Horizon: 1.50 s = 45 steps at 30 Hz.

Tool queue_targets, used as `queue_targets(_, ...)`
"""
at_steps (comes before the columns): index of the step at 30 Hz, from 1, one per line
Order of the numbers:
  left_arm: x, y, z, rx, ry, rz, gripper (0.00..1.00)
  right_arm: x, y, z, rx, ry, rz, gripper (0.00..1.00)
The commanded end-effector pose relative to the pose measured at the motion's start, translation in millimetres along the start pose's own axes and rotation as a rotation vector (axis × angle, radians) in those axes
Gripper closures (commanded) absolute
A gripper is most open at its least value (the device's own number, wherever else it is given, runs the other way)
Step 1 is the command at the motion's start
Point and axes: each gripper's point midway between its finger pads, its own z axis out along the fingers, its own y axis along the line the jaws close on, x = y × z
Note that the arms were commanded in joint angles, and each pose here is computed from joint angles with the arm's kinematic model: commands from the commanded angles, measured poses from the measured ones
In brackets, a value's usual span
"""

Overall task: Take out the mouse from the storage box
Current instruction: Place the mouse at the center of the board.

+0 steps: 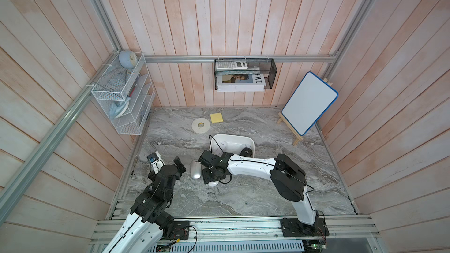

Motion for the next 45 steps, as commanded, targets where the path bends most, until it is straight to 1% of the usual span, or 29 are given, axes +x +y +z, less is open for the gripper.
queue_targets(1, 5, 5, 2, -0.019, 0.004, 0.008, 0.00, 0, 3, 4, -0.011, 0.010, 0.010, 0.49)
queue_targets(6, 7, 4, 3, -0.017, 0.010, 0.009, 0.00, 6, -5, 11, 0.036, 0.044, 0.004, 0.48)
queue_targets(10, 6, 3, 1, -0.007, 0.013, 0.006, 0.00, 6, -6, 13, 0.048, 0.052, 0.004, 0.45)
queue_targets(17, 5, 5, -1, -0.002, 0.008, -0.003, 0.00, 4, -10, 8, 0.069, 0.033, 0.024, 0.33)
queue_targets(21, 5, 6, -2, -0.005, 0.007, -0.004, 0.00, 5, -12, 4, 0.072, 0.018, 0.029, 0.25)
queue_targets(25, 4, 8, -2, -0.018, -0.001, -0.009, 0.00, 4, -14, -5, 0.104, -0.005, 0.019, 0.15)
queue_targets(27, 2, 10, -2, -0.028, -0.010, -0.012, 0.00, 3, -16, -12, 0.132, -0.019, 0.006, 0.11)
queue_targets(29, 2, 12, -2, -0.039, -0.016, -0.016, 0.00, -1, -17, -21, 0.140, -0.038, -0.004, 0.10)
queue_targets(34, 5, 12, 2, -0.037, -0.025, -0.025, 0.00, -11, -22, -52, 0.154, -0.116, -0.028, 0.08)
queue_targets(37, 12, 5, 8, 0.008, -0.025, -0.021, 0.00, -16, -29, -74, 0.160, -0.181, -0.041, 0.08)
queue_targets(40, 17, -8, 9, 0.073, 0.002, 0.006, 0.00, -20, -38, -96, 0.165, -0.250, -0.057, 0.08)
queue_targets(42, 21, -19, 9, 0.117, 0.038, 0.036, 0.00, -20, -47, -113, 0.179, -0.301, -0.067, 0.08)
queue_targets(45, 28, -49, 8, 0.244, 0.117, 0.050, 0.00, -22, -73, -136, 0.258, -0.396, -0.032, 0.08)
